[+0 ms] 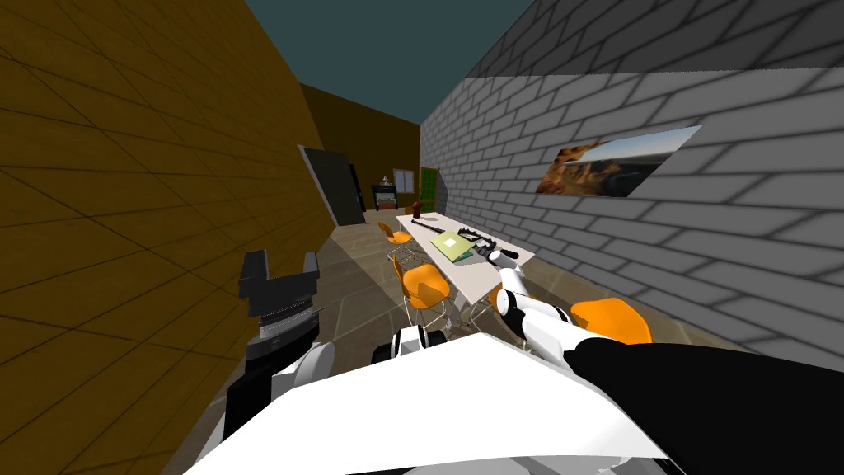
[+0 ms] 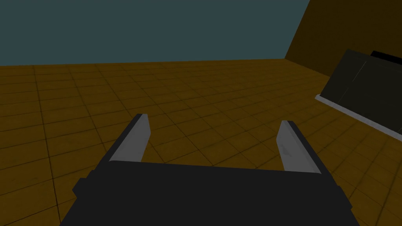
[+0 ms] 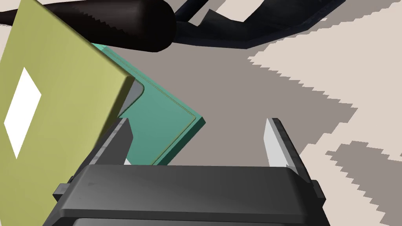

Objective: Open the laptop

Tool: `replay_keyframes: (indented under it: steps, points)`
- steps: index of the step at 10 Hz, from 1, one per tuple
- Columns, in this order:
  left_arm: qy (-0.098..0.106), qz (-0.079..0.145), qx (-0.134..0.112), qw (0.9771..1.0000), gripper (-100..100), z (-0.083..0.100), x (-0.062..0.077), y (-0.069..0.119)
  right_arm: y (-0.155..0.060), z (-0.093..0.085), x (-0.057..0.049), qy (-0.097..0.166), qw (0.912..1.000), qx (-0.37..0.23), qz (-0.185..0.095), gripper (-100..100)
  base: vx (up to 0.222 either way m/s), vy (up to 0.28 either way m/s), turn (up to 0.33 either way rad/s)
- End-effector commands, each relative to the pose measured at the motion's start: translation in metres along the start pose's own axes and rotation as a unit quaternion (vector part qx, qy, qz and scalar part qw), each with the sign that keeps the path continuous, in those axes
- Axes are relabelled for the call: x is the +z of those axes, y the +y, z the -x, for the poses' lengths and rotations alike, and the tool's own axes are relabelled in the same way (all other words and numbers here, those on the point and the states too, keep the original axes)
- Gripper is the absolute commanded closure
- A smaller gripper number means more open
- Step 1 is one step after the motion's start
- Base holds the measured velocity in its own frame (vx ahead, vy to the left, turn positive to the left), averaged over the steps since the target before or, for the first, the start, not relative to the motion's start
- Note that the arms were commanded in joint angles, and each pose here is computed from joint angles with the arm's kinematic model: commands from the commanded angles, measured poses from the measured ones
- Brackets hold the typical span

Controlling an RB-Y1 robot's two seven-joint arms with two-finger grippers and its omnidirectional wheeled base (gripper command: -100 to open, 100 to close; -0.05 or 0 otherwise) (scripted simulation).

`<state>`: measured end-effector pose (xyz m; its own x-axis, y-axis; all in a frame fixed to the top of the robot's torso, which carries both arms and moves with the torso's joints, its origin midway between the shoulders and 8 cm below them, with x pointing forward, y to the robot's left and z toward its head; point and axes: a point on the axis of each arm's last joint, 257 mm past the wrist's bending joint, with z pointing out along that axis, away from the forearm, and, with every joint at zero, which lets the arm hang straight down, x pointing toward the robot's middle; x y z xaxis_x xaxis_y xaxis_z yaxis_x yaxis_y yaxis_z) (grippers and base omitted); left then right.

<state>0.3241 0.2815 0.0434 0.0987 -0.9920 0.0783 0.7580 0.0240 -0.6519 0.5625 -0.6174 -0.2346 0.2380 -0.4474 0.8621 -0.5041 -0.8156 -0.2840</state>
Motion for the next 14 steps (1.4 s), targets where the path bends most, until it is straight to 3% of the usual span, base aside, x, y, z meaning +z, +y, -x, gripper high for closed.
replay_keyframes:
  steps: [1,8,9,10,14]
  points:
    - [0.000,0.000,0.000,1.0000,0,0.000,0.000,0.000,0.023,-0.016,-0.004,0.007,0.9996,0.012,0.023,-100,-0.091,-0.007,0.170]
    - [0.000,0.000,0.000,1.0000,0,0.000,0.000,0.000,0.107,-0.083,-0.021,0.035,0.9931,0.054,0.099,-100,-0.123,-0.001,0.255]
    - [0.000,0.000,0.000,1.0000,0,0.000,0.000,0.000,0.102,-0.077,-0.020,0.032,0.9941,0.048,0.092,-100,-0.046,0.004,0.038]
    - [0.000,0.000,0.000,1.0000,0,0.000,0.000,0.000,0.103,-0.078,-0.020,0.033,0.9939,0.050,0.093,0,-0.010,0.002,-0.009]
    - [0.000,0.000,0.000,1.0000,0,0.000,0.000,0.000,0.103,-0.078,-0.020,0.033,0.9939,0.050,0.093,0,0.000,0.000,0.000]
